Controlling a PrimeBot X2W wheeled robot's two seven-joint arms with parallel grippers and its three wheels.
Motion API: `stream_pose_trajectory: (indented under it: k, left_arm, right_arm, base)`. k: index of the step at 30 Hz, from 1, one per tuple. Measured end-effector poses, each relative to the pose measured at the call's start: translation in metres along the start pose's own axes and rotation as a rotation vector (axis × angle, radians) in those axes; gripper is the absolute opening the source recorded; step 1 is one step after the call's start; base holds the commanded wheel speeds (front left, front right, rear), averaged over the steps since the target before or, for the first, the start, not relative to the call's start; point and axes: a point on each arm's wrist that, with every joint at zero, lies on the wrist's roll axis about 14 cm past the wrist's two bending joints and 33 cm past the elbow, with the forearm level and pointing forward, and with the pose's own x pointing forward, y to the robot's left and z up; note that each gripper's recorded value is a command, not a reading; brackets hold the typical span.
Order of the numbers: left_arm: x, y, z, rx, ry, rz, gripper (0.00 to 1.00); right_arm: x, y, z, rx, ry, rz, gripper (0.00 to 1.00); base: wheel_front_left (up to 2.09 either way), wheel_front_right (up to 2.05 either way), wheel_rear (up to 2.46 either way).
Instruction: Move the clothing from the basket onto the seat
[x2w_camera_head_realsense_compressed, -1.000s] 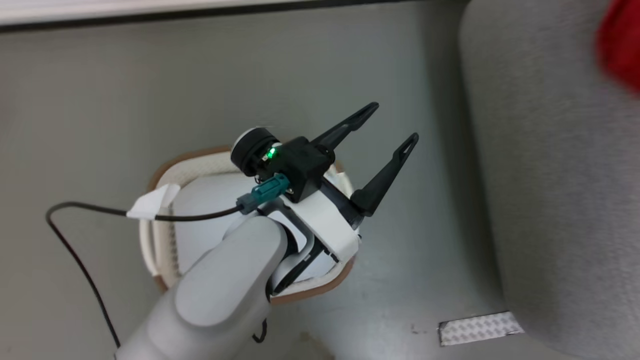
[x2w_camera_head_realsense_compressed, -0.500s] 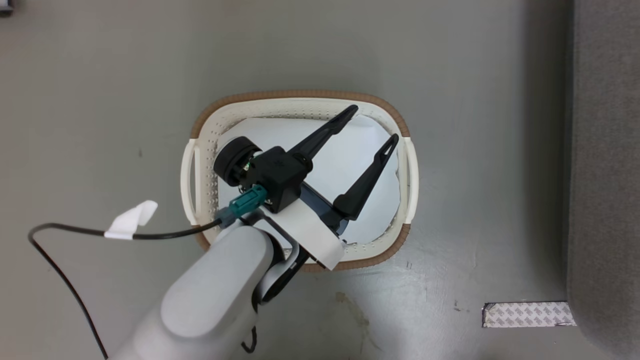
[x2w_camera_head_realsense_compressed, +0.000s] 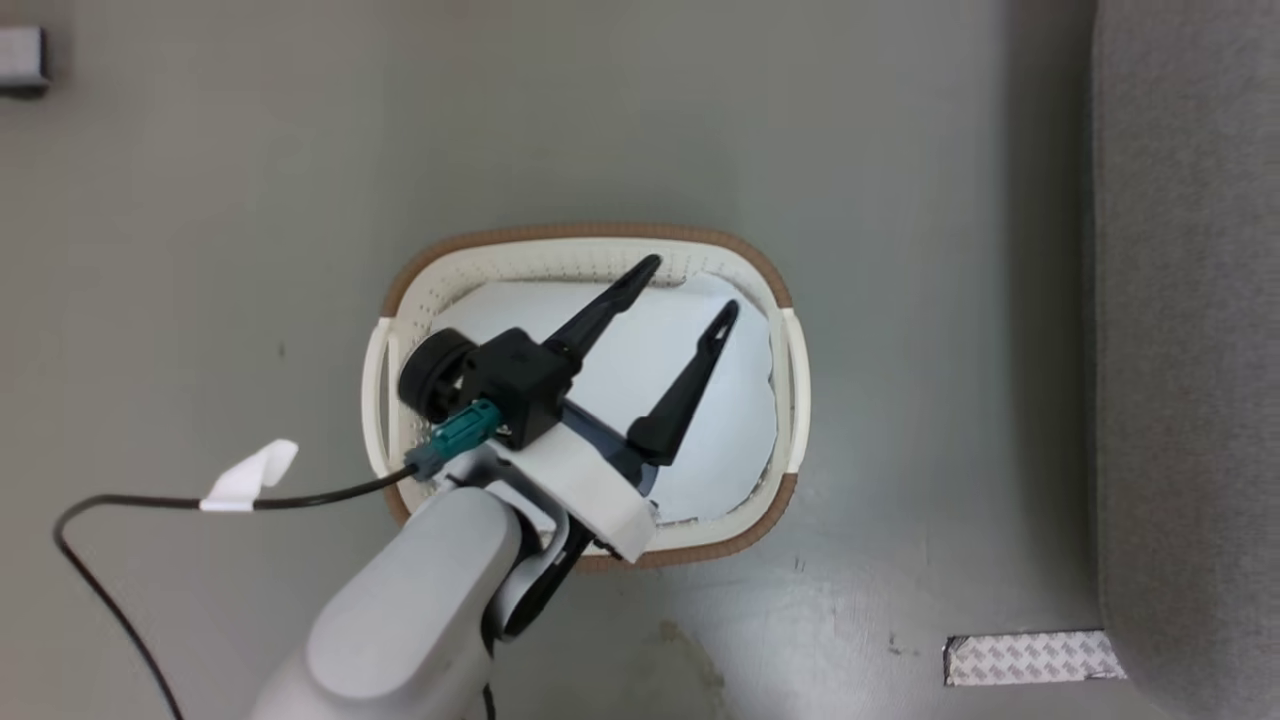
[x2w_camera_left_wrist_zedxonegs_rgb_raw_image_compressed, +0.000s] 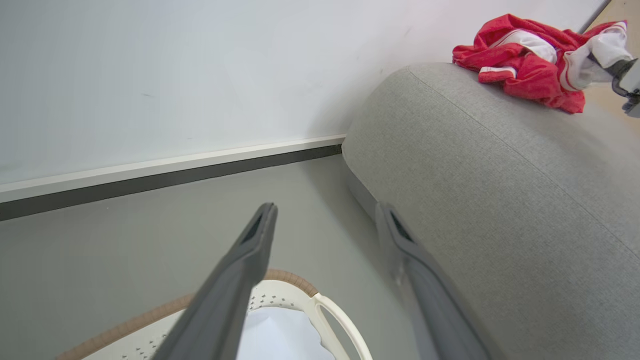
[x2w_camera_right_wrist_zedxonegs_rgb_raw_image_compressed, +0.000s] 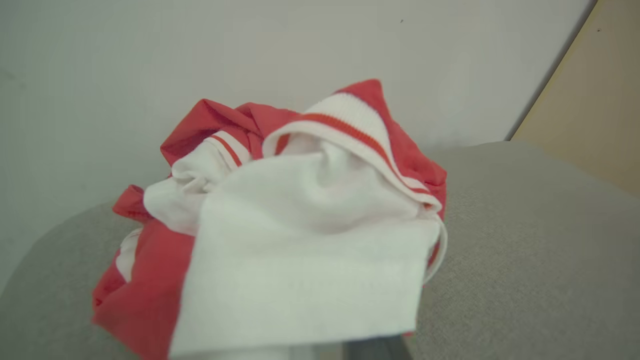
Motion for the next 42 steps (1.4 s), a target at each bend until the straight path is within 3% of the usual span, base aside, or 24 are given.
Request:
stream_pose_trajectory:
  k: [1, 2, 5, 9, 15, 23, 32, 42]
  left_arm:
    - [-0.002, 0.001, 0.002, 0.004, -0.003, 0.011, 1.0]
    - [-0.004, 0.002, 0.005, 0.003, -0.009, 0.019, 1.0]
    - [-0.011, 0.003, 0.013, 0.001, -0.025, 0.047, 1.0]
    - [-0.028, 0.007, 0.02, -0.015, -0.035, 0.107, 1.0]
    - [-0.058, 0.015, 0.029, -0.013, -0.042, 0.199, 1.0]
    - [-0.111, 0.02, 0.058, -0.032, -0.126, 0.343, 1.0]
    - [-0.198, 0.046, 0.072, 0.011, -0.194, 0.583, 1.0]
    - [-0.252, 0.045, 0.074, 0.034, -0.241, 0.694, 1.0]
  right_arm:
    - [-0.004, -0.004, 0.0, 0.003, 0.0, -0.004, 0.98]
    - [-0.008, -0.009, 0.004, 0.004, -0.007, -0.008, 1.0]
    - [-0.021, -0.01, 0.009, -0.001, -0.019, 0.017, 1.0]
    - [-0.052, 0.014, -0.006, -0.018, 0.021, 0.129, 1.0]
    - [-0.091, 0.014, 0.015, -0.033, -0.044, 0.213, 1.0]
    - [-0.155, 0.04, 0.042, 0.041, -0.153, 0.336, 1.0]
    - [-0.235, 0.097, 0.057, 0.145, -0.225, 0.497, 1.0]
    - [-0.301, 0.127, 0.039, 0.191, -0.18, 0.6, 1.0]
  base:
    - [0.0, 0.0, 0.0]
    - [0.0, 0.0, 0.0]
    - [0.0, 0.0, 0.0]
    - [0.0, 0.0, 0.0]
    - [0.0, 0.0, 0.0]
    - [0.0, 0.0, 0.0]
    - [0.0, 0.0, 0.0]
    - [0.0, 0.0, 0.0]
